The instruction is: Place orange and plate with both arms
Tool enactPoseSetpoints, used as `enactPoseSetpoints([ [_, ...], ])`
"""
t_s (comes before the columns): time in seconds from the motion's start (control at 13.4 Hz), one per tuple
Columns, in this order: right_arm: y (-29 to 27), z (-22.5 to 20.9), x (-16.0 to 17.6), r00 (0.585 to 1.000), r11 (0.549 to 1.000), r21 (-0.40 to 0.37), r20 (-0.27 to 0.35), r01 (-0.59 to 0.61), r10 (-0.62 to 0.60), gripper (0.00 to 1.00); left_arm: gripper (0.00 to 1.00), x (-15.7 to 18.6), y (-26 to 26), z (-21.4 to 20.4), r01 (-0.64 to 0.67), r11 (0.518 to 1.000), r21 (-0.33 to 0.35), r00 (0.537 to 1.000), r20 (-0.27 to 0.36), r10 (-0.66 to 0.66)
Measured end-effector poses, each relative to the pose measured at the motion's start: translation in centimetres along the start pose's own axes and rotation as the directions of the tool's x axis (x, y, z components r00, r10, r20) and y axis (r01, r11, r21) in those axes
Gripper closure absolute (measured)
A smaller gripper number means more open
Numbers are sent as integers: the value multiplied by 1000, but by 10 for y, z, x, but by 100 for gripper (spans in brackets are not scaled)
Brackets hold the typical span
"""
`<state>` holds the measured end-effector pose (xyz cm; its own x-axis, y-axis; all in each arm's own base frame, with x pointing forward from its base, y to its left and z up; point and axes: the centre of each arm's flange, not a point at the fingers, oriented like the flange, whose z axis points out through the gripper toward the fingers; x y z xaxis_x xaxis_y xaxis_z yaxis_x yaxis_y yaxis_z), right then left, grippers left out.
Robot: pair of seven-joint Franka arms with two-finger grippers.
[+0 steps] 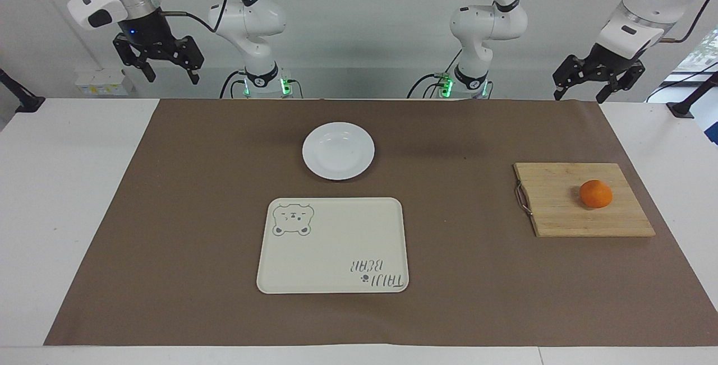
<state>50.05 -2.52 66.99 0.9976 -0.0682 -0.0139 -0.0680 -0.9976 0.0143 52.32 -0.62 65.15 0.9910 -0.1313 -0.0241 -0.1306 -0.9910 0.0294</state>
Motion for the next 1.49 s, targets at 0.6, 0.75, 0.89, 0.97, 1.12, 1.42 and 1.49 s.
enactPoseSetpoints([
  [0.6, 1, 1, 0, 1000, 1000, 0, 1, -1, 1, 0, 0, 7, -17, 30, 28, 999, 15, 1000, 0, -28],
  [0.75, 1, 1, 0, 1000, 1000, 0, 2, -2, 2, 0, 0, 11, -41, 59, 64, 998, 19, 998, -8, -64],
  [0.89, 1, 1, 0, 1000, 1000, 0, 3, -1, 1, 0, 0, 10, -65, 86, 93, 995, 21, 996, -12, -93],
  [0.97, 1, 2, 0, 1000, 1000, 0, 4, -2, 2, 0, 0, 9, -78, 102, 110, 993, 30, 994, -19, -110],
  [1.12, 1, 2, 0, 1000, 1000, 0, 4, -2, 2, 0, 0, 7, -98, 125, 131, 991, 39, 991, -33, -130],
  [1.42, 1, 2, 0, 1000, 1000, 0, 5, -2, 2, 0, 0, 3, -144, 173, 152, 987, 50, 987, -65, -148],
  [1.49, 1, 2, 0, 1000, 1000, 0, 5, -1, 1, 0, 0, 5, -153, 186, 161, 986, 52, 985, -66, -158],
])
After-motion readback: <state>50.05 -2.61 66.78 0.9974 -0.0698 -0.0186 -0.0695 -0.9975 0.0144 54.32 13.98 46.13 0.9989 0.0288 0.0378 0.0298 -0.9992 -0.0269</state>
